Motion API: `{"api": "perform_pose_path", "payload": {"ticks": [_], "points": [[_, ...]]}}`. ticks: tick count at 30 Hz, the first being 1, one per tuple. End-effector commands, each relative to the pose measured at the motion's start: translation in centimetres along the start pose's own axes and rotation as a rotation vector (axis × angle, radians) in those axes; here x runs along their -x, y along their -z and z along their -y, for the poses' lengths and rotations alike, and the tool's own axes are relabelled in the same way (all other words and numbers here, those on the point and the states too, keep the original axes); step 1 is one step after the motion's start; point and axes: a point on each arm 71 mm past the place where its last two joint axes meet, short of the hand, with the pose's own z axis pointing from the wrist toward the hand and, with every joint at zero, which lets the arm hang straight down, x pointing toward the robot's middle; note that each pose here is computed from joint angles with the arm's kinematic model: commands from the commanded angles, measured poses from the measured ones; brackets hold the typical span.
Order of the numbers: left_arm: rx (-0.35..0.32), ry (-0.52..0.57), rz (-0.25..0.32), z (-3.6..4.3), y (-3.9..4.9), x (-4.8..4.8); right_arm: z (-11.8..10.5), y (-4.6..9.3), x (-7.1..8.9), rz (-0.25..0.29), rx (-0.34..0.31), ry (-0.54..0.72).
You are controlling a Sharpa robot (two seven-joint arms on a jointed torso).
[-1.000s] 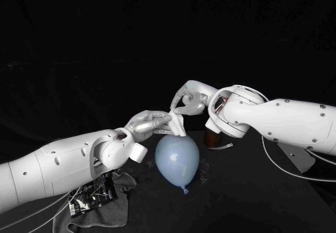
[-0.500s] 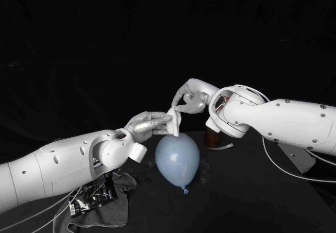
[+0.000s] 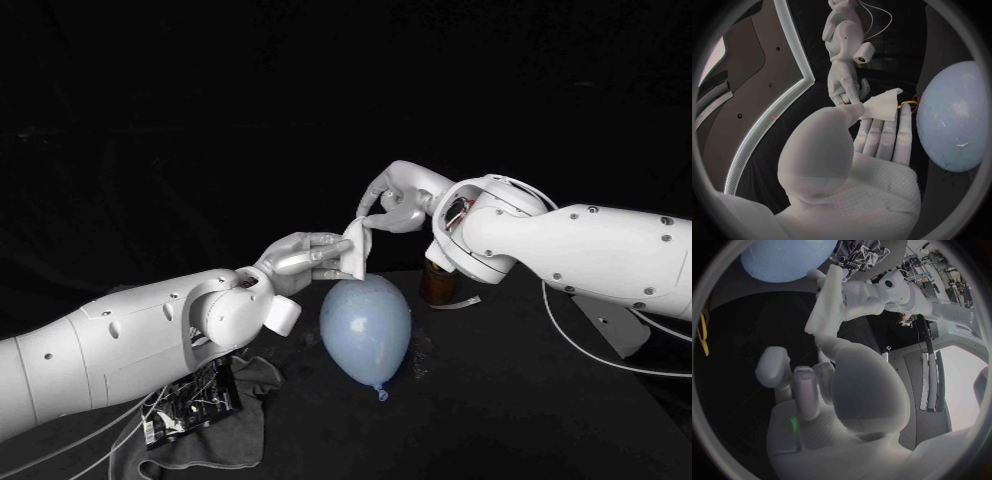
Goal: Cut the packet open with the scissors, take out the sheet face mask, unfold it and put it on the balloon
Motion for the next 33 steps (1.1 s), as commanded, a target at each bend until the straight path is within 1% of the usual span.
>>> {"api": "perform_pose_path", "payload": {"ticks": [1, 17, 33], "points": [[-0.005, 0.023, -0.024, 0.02, 0.03, -0.2, 0.1, -0.02, 0.18, 0.007, -0.002, 0.015], [-0.016, 0.032, -0.019, 0.01, 0.05, -0.17, 0.03, -0.19, 0.04, -0.005, -0.003, 0.018], [-0.025, 0.054, 0.014, 0.09, 0.09, 0.21, 0.11, -0.29, 0.05, -0.006, -0.008, 0.019]]}}
